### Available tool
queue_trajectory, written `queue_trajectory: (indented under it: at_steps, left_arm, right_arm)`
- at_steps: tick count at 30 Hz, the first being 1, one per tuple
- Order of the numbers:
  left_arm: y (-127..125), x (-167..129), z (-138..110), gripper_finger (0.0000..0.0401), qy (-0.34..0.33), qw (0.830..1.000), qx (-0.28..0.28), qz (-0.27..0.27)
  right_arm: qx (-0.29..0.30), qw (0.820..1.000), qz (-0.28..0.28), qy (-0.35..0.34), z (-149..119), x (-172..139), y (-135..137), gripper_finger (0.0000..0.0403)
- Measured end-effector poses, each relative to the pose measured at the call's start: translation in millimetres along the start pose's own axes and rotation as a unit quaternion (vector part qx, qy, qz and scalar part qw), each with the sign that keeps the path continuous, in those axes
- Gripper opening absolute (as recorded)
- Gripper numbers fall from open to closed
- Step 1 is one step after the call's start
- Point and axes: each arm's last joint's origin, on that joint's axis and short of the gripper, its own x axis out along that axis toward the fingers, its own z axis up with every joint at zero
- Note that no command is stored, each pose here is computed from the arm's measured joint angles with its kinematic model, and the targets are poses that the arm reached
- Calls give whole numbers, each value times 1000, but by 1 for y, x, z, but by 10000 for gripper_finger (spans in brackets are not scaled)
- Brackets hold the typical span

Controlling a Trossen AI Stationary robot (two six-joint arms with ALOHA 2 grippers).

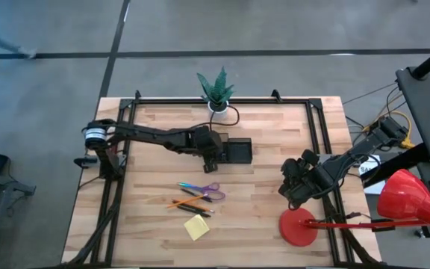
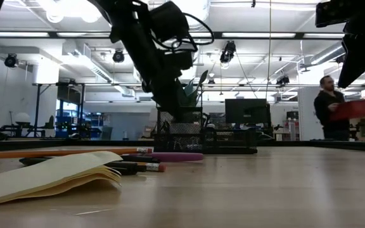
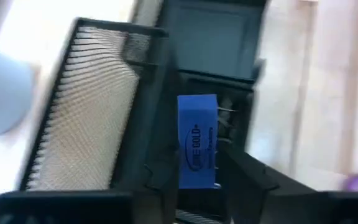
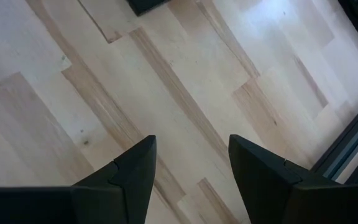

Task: Pick and place office supplies into organizer
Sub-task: Put the blue eraser into the black organizer, then put the purple scissors into the black organizer

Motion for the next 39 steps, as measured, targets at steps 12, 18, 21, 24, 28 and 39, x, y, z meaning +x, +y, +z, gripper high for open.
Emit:
queue_trajectory:
  at_steps: [12,18,21,24,28,39]
  left_arm:
    - [-2,-17,-5,172,35,999,9,-11]
    - [-9,-65,-39,173,55,973,142,-175]
    - [-15,-65,-71,173,63,955,164,-239]
    - [-18,-65,-88,173,42,956,172,-232]
    - [-23,-64,-100,173,40,962,136,-234]
    - [-42,-92,-125,173,27,972,98,-212]
  right_arm:
    - [-1,1000,0,0,0,0,0,192]
    - [-37,999,32,-16,3,1,9,192]
    - [-86,993,68,-39,7,4,24,192]
    - [-116,988,91,-54,10,10,40,192]
    - [-100,985,124,-69,17,22,61,192]
    - [-193,954,196,-118,104,71,122,192]
